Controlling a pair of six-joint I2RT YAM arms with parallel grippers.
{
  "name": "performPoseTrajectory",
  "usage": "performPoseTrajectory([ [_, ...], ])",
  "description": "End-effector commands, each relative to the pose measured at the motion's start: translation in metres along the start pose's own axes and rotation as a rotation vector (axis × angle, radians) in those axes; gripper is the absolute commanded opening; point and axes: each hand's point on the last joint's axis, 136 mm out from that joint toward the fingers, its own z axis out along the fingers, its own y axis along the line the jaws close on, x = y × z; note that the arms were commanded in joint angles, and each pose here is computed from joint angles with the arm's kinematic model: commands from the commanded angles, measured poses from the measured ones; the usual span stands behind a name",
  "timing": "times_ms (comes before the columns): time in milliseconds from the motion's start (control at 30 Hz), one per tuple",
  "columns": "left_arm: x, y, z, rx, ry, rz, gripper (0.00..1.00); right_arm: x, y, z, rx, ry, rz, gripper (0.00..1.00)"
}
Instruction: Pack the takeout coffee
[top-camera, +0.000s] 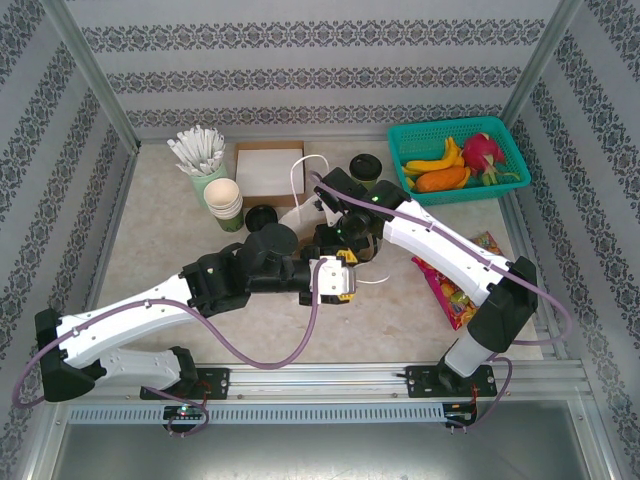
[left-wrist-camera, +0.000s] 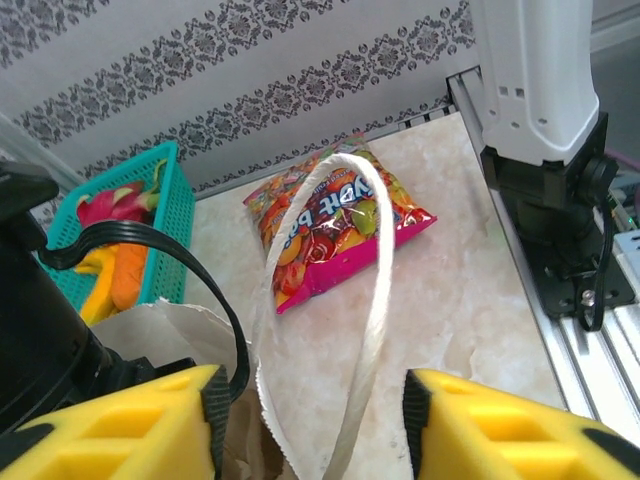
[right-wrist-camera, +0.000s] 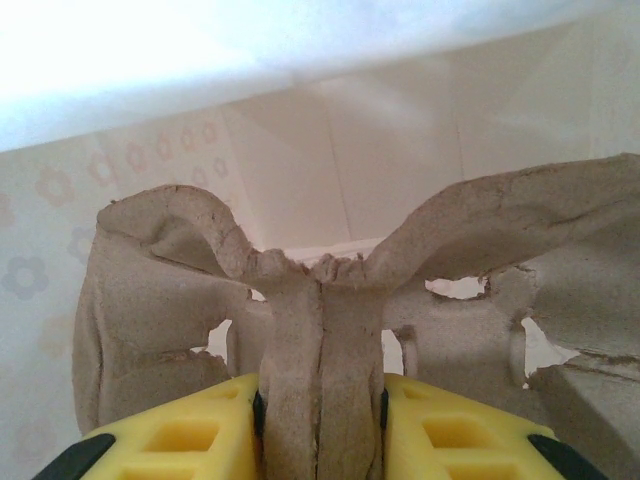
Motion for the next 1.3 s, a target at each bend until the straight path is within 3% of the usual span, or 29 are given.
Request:
performPoseTrajectory([
  [0, -0.017, 0.002, -0.001, -0.006, -0.05, 0.008, 0.42, 0.001, 0.0, 0.002, 0.024, 0.002, 0.01, 0.32],
  [100, -0.018, 0.003, -0.001, -0.007, -0.05, 0.007, 0.29, 0.001, -0.002, 0.004, 0.032, 0.001, 0.013, 0.32],
  [233, -0.025, 0.004, -0.006, -0.005, -0.069, -0.012, 0.03, 0.0, -0.007, 0.007, 0.06, -0.004, 0.031, 0.32],
  [267, -0.029, 0.005, -0.008, -0.006, -0.081, -0.022, 0.0, 0.0, -0.008, 0.008, 0.069, -0.005, 0.037, 0.32],
  [533, -0.041, 0.011, -0.03, -0.063, -0.157, -0.043, 0.0, 0.0, -0.02, 0.021, 0.144, -0.001, 0.04, 0.32],
  [1167, -0.029, 0.004, -0.019, -0.022, -0.096, -0.036, 0.0, 0.022, -0.044, 0.058, 0.245, 0.047, 0.027, 0.34],
  [1200, -0.029, 0.005, -0.02, -0.028, -0.09, -0.036, 0.02, 0.022, -0.045, 0.058, 0.248, 0.044, 0.024, 0.35],
  [1233, -0.027, 0.007, -0.021, -0.036, -0.08, -0.044, 0.16, 0.022, -0.044, 0.058, 0.248, 0.04, 0.022, 0.35],
  [1267, -0.026, 0.01, -0.024, -0.05, -0.062, -0.06, 0.38, 0.022, -0.044, 0.057, 0.246, 0.033, 0.022, 0.35],
])
